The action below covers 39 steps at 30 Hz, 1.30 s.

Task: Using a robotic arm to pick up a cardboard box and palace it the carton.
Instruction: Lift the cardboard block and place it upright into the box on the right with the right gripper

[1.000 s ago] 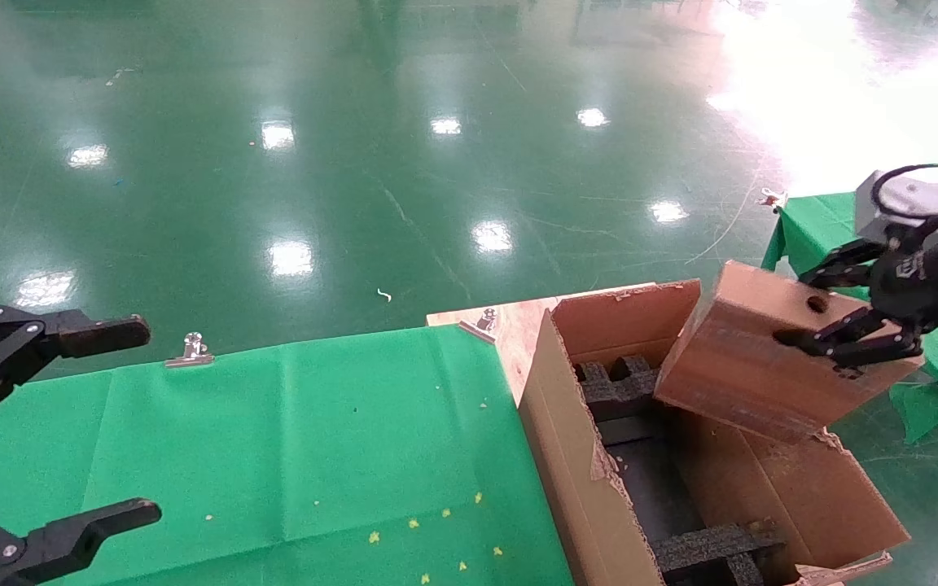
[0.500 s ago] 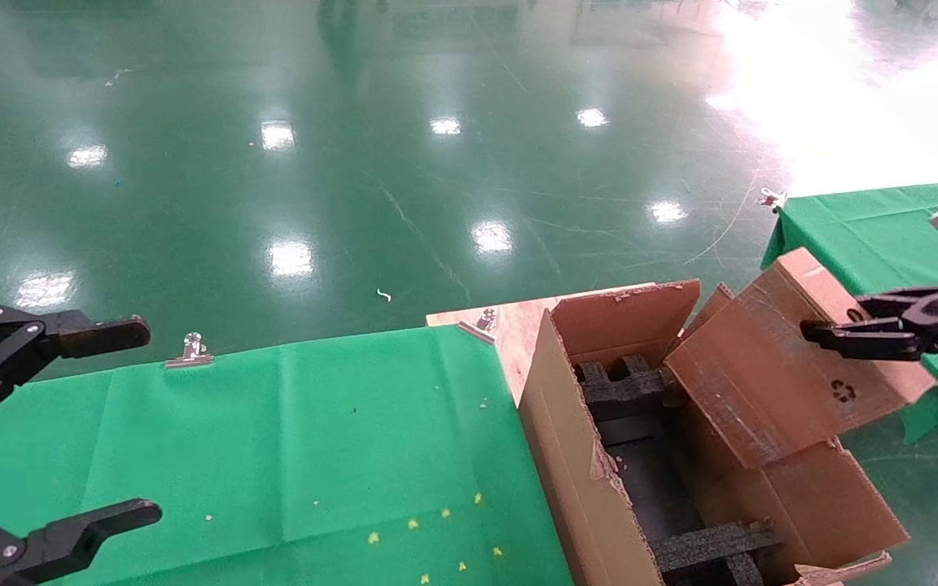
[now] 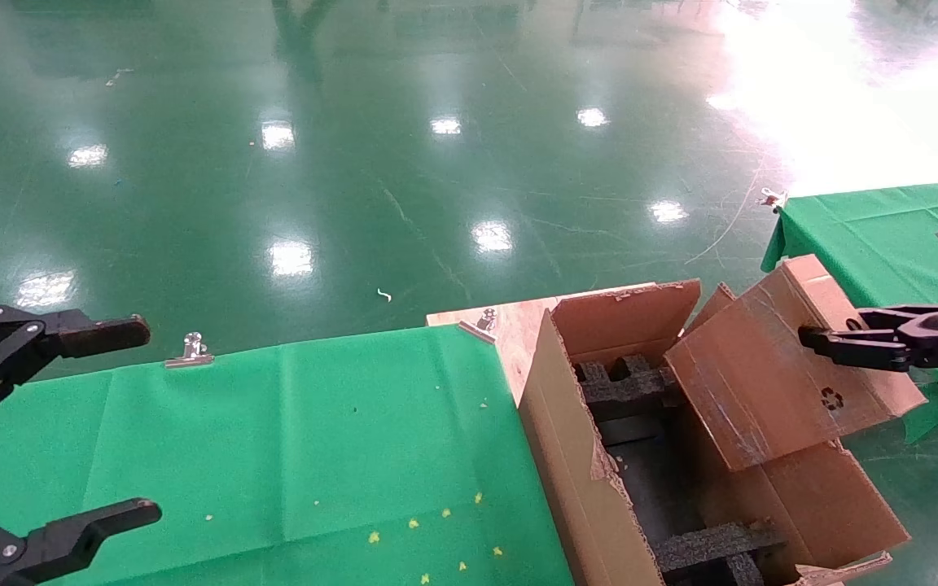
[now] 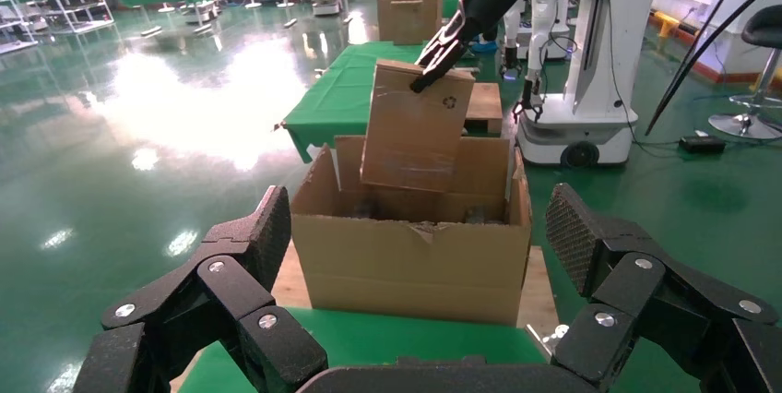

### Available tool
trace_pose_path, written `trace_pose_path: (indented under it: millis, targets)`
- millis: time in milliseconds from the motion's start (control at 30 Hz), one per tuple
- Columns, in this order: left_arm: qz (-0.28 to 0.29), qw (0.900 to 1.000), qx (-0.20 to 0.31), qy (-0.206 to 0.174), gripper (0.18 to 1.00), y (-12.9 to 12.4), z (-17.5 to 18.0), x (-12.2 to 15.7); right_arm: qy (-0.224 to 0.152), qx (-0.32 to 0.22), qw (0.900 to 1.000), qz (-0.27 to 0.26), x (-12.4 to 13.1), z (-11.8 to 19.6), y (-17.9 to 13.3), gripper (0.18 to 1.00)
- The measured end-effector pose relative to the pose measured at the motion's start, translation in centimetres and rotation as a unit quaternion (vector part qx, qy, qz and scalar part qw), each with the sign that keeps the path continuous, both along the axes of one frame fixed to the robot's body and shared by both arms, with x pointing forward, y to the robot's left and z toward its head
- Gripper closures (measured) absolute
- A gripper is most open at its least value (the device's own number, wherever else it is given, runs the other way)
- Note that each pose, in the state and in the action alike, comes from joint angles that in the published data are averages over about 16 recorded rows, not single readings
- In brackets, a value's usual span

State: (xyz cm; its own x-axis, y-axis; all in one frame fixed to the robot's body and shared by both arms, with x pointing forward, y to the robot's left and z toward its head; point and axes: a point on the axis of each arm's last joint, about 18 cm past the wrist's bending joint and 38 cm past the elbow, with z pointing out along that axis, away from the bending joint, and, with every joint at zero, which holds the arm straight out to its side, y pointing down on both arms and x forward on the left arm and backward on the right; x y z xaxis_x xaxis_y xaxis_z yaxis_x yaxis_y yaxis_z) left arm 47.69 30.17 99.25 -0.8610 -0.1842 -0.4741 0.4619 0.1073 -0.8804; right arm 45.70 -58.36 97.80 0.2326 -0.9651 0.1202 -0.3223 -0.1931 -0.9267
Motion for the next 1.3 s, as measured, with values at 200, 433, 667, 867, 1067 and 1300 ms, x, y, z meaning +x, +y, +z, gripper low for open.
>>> trace_pose_path:
  millis: [200,433,667,867,1067,1300]
  targets:
    - [0.0,1.0,0.0,0.0,0.183,0.0,0.0,0.0,0.003,-0.003,1.0,-0.002,0.3,0.0,-0.1,0.754]
    - [0.0,1.0,0.0,0.0,0.183,0.0,0.0,0.0,0.013,-0.005,1.0,-0.023,1.5,-0.1,-0.3,0.755]
    - [0.0,1.0,0.0,0.0,0.183,0.0,0.0,0.0,0.026,-0.009,0.998,-0.057,3.3,-0.5,-0.5,0.755]
    - [0.0,1.0,0.0,0.0,0.183,0.0,0.0,0.0,0.038,-0.015,0.996,-0.08,4.6,-1.1,-0.3,0.755]
    - [0.0,1.0,0.0,0.0,0.183,0.0,0.0,0.0,0.053,-0.021,0.994,-0.093,5.4,-1.9,0.2,0.756]
    - [0.0,1.0,0.0,0.0,0.183,0.0,0.0,0.0,0.07,-0.032,0.992,-0.104,6.2,-2.9,0.8,0.756]
